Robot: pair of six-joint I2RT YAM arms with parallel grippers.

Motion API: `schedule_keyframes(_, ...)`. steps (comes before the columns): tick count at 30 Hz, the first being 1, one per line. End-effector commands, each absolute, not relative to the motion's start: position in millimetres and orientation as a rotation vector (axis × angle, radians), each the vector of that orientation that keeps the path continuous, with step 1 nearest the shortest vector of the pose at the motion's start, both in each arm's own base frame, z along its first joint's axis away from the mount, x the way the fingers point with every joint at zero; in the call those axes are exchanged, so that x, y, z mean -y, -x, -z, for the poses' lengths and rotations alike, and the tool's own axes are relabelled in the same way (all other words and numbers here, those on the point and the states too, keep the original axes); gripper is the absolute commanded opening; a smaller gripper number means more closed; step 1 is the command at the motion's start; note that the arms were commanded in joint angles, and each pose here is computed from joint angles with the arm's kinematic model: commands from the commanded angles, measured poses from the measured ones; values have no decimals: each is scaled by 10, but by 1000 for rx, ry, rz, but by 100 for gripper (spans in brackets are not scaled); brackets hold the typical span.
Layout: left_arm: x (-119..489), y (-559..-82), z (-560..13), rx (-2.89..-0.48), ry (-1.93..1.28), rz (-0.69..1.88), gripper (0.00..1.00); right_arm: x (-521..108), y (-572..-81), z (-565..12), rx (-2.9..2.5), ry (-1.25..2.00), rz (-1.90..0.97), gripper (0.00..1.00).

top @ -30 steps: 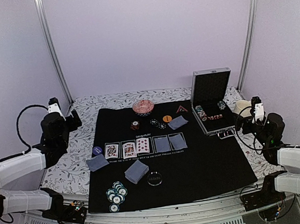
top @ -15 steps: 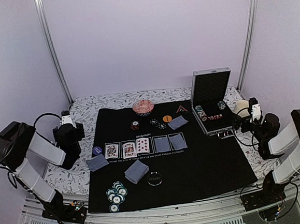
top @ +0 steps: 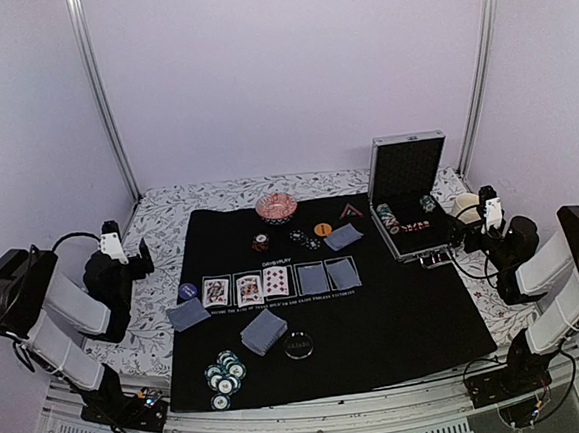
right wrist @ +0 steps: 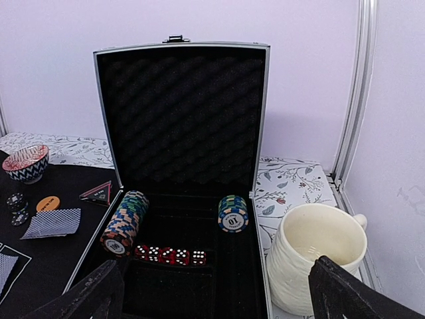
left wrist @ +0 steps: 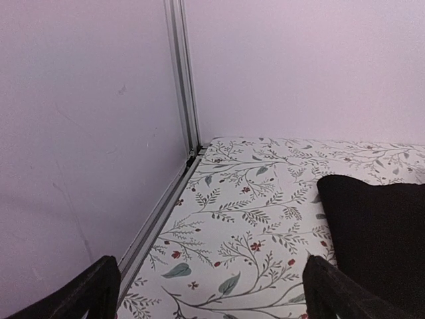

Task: Distribute texas hold em gaming equipment
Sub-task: Reset both arms

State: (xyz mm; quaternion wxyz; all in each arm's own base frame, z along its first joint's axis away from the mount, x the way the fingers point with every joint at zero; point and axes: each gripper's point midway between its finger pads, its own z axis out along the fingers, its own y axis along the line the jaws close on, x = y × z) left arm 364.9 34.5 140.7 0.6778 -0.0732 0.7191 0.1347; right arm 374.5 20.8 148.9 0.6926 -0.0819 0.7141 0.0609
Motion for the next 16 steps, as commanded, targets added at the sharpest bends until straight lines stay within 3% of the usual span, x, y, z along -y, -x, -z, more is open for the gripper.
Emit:
schedule_keyframes(1, -220, -3723, -1616, -1532, 115, -242, 98, -174, -3780, -1574, -1565, 169, -128, 99)
schedule_keyframes(16, -224, -3753, -1580, -1555, 112, -223, 98, -59, -3808, -1565, -1576, 93, -95, 99)
